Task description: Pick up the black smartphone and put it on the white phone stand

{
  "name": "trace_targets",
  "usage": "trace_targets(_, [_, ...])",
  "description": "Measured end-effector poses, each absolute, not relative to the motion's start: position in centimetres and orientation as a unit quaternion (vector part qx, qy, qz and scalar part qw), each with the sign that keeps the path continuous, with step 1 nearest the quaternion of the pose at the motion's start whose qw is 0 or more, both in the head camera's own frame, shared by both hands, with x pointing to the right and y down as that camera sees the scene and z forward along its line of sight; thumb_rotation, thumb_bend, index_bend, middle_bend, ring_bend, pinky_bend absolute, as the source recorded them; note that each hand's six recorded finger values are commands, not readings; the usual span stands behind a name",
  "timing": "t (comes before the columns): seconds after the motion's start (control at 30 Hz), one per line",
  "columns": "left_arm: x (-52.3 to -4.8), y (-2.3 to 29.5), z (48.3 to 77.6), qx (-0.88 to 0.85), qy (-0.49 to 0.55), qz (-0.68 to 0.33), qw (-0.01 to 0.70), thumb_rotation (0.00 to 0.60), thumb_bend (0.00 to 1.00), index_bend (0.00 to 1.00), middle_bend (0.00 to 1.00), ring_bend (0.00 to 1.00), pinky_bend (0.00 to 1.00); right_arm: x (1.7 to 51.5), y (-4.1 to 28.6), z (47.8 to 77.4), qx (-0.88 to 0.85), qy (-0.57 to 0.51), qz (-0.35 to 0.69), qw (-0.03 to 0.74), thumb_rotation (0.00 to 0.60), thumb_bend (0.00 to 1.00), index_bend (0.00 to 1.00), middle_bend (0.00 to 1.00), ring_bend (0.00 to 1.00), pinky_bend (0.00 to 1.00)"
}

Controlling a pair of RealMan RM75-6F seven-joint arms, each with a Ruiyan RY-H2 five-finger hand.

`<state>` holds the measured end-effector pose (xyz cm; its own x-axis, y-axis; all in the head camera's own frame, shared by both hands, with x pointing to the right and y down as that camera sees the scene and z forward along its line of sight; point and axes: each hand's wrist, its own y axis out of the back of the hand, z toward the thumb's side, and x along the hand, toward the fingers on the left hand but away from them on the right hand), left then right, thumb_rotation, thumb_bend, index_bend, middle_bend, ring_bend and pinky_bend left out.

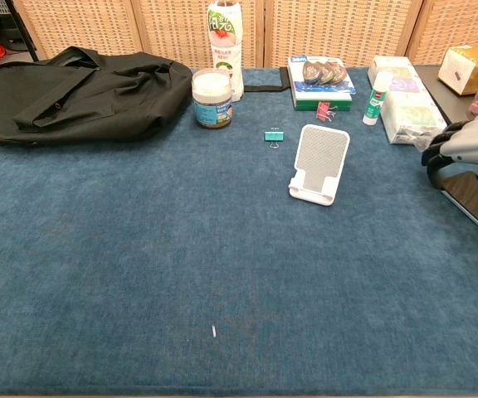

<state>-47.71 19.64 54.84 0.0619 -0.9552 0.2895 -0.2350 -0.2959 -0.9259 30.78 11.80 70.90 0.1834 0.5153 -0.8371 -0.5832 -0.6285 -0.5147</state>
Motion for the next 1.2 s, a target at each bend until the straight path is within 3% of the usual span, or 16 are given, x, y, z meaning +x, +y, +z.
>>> trace_targets(0.8, [-47.2, 19.6, 55.0, -0.634, 0.467, -0.496, 0.366, 0.600, 0.00, 0.00, 0.00, 0.00, 0.00, 39.7, 10.9, 70.0, -0.586, -0.018, 0.749, 0.309, 0.600, 0.16, 0.32, 0.15, 0.00, 0.00])
trace_targets(1.2, [-46.9, 19.7, 55.3, -0.635, 0.462, -0.498, 0.367, 0.600, 0.00, 0.00, 0.00, 0.00, 0.00, 35.7, 10.8, 68.6, -0.647, -0.036, 0.678, 0.346, 0.600, 0.16, 0.32, 0.15, 0.00, 0.00])
